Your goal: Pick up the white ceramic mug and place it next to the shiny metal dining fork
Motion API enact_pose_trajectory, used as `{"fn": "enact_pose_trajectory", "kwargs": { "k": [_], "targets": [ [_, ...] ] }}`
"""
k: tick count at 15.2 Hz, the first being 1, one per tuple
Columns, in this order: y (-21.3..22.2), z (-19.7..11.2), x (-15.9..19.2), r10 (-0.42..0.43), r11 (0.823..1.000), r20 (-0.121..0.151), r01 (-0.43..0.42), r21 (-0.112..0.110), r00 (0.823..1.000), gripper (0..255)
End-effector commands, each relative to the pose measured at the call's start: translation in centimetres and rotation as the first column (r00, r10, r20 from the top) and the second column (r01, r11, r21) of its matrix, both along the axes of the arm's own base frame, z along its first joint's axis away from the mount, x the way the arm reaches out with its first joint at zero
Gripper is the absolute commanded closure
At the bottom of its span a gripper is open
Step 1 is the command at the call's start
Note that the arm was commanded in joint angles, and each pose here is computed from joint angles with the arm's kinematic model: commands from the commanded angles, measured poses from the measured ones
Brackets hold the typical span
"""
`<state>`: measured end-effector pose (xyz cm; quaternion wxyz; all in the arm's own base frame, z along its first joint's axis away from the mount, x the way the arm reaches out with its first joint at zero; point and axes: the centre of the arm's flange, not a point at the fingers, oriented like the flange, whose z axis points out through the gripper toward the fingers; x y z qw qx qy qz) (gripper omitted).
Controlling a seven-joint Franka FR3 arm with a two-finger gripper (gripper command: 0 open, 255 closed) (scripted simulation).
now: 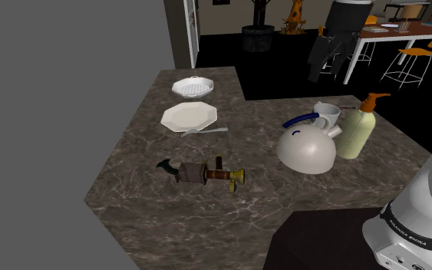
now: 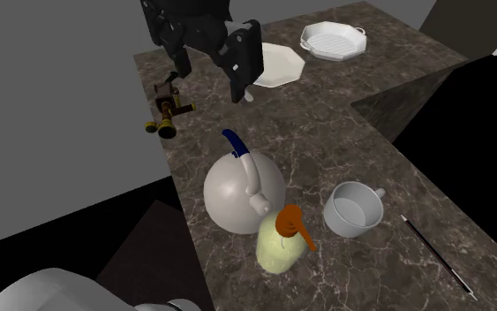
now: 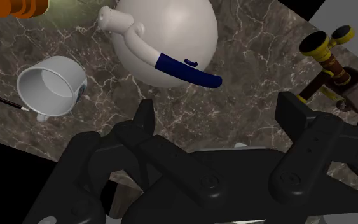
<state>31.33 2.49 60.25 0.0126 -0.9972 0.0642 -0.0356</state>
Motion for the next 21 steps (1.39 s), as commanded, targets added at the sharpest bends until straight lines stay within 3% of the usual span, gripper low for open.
{"fn": "enact_pose_trajectory", "kwargs": {
  "k": [1, 21],
  "targets": [
    [0.0, 0.0, 0.0, 0.000, 1.000, 0.000, 0.000, 0.000, 1.000, 0],
    [-17.9, -18.0, 6.5, 0.062, 0.996, -0.141, -0.070, -0.054, 0.988, 0]
  ]
}}
